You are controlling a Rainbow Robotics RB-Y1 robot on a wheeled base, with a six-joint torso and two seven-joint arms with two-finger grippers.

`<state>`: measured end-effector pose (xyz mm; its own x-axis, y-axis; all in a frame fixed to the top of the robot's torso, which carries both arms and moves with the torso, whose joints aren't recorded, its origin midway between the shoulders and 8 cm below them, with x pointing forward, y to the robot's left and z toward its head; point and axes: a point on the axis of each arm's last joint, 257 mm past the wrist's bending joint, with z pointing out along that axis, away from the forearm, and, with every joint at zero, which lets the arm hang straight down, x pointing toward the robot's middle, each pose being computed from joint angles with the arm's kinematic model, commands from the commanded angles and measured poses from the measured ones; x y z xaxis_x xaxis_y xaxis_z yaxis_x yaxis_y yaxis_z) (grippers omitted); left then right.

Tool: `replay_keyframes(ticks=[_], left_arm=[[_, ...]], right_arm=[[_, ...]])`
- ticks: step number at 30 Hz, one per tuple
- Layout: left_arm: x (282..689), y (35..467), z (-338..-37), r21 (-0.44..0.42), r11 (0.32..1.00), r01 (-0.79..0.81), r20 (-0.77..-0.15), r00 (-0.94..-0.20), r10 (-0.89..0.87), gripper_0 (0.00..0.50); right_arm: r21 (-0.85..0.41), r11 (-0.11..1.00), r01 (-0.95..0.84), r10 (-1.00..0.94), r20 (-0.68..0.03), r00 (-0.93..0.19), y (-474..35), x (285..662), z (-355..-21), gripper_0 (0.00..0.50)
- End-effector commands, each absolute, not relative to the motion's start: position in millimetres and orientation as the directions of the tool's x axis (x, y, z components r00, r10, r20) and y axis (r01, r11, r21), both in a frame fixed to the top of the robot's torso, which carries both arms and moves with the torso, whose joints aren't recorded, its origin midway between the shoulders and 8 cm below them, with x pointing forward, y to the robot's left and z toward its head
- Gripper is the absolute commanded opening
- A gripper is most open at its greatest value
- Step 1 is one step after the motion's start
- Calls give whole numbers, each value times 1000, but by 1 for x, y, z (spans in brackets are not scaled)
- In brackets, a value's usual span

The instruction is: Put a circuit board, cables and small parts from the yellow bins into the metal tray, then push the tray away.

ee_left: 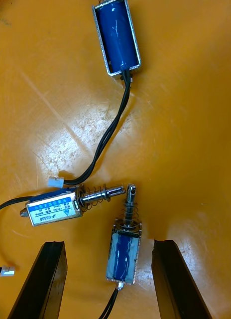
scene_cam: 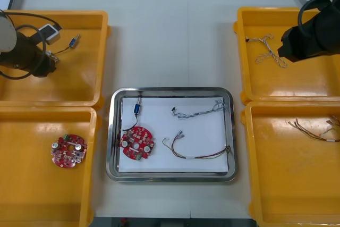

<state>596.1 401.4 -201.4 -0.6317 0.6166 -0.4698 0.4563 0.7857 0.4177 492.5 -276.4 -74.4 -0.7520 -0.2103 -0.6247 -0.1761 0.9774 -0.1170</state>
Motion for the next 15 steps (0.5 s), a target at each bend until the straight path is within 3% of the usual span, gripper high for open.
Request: replay_keyframes(ticks=[1,3,6,7,8,9,10,11,15], left_arm=[[611,389,-186,499,690,523,-428,-544,722,471],[610,389,-188,499,690,524,-425,-546,722,440],[610,391,-189,504,688,522,-423,-546,723,349],[609,389,-191,503,686,526,-419,-545,726,287],[610,390,-192,506,684,526,-417,-545,728,188],[610,390,-192,507,683,526,-416,-545,728,129],[610,391,-192,508,683,525,-415,-545,728,35],[610,391,-191,510,682,524,-413,-546,729,0],[610,389,-192,505,685,525,-419,-545,726,0]], right_arm=[[-66,993,-101,-119,-661,-741,-316,480,-57,500],[-49,995,-92,-101,-659,-745,-323,477,-58,500],[-40,996,-76,-83,-653,-752,-335,471,-61,500],[-42,997,-71,-81,-652,-754,-338,470,-62,500],[-42,997,-60,-74,-647,-759,-342,469,-64,500],[-43,997,-59,-73,-646,-760,-343,468,-64,500],[-45,997,-54,-71,-644,-762,-345,467,-65,500],[-46,998,-47,-66,-639,-767,-349,465,-67,500],[-49,998,-26,-51,-628,-777,-361,460,-74,500]])
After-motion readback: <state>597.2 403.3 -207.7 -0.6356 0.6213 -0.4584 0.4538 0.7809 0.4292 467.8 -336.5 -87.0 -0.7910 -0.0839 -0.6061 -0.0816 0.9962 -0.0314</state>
